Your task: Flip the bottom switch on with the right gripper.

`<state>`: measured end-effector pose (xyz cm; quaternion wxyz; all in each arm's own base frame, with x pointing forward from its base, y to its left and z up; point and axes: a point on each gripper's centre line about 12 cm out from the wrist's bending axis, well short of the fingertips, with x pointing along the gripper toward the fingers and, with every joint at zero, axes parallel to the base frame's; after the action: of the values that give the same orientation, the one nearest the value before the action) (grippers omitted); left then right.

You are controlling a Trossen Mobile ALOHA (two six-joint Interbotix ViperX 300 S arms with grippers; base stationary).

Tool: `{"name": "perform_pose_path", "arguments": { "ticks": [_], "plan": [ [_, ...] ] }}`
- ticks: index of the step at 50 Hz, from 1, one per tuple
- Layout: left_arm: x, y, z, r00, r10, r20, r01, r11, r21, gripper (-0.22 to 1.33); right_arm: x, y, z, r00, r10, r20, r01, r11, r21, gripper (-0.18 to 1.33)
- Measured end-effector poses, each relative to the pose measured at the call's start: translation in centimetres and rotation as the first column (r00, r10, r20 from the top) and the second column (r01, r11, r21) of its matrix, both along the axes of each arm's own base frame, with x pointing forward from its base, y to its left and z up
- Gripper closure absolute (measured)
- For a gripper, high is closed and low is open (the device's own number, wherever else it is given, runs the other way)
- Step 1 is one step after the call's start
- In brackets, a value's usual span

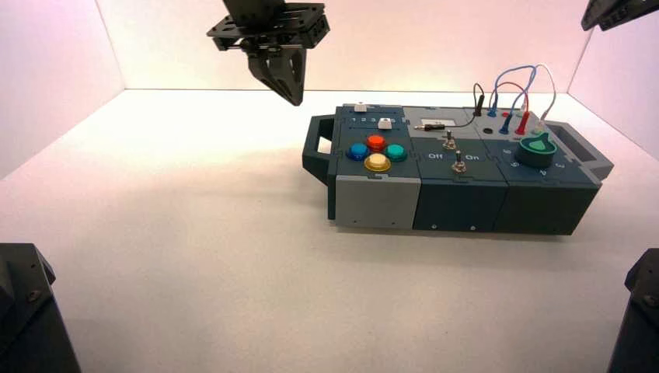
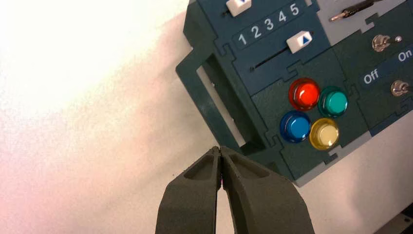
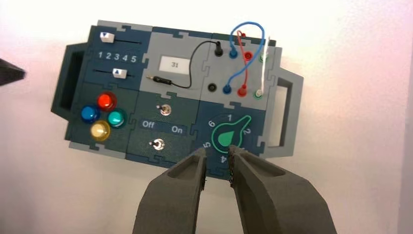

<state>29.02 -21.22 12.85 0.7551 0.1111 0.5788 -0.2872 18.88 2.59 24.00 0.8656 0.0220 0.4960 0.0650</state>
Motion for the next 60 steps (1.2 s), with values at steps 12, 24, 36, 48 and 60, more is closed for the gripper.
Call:
{"name": "perform_pose_path", "arguments": {
  "ticks": [12,24,36,48,60],
  "plan": [
    [0.5,-0.8,-1.3,0.998,-0.045,-0.051,0.046,0.999,0.028,1.25,0.6,1.3,0.3,0.999,0.040,0.003,-0.040,0.999,0.034,0.57],
    [0.8,-2.0,-3.1,0.991,-0.090,-0.097,0.095,0.994,0.048,1.26,1.1,2.9,-0.3,0.997,0.073,-0.010,-0.072,0.994,0.088,0.62],
    [1.1,-4.1,-3.2,0.986,-0.137,-0.092,0.141,0.989,0.038,1.26,0.8,3.1,-1.3,0.997,0.072,-0.025,-0.069,0.992,0.102,0.74],
    [1.1,-4.4,-4.3,0.982,-0.137,-0.129,0.145,0.988,0.050,1.26,0.4,3.4,-2.1,0.995,0.088,-0.046,-0.083,0.992,0.099,1.13],
    [1.3,-4.4,-4.6,0.982,-0.136,-0.134,0.144,0.988,0.052,1.26,0.4,4.8,-2.5,0.988,0.145,-0.053,-0.139,0.984,0.108,1.20]
  ]
}}
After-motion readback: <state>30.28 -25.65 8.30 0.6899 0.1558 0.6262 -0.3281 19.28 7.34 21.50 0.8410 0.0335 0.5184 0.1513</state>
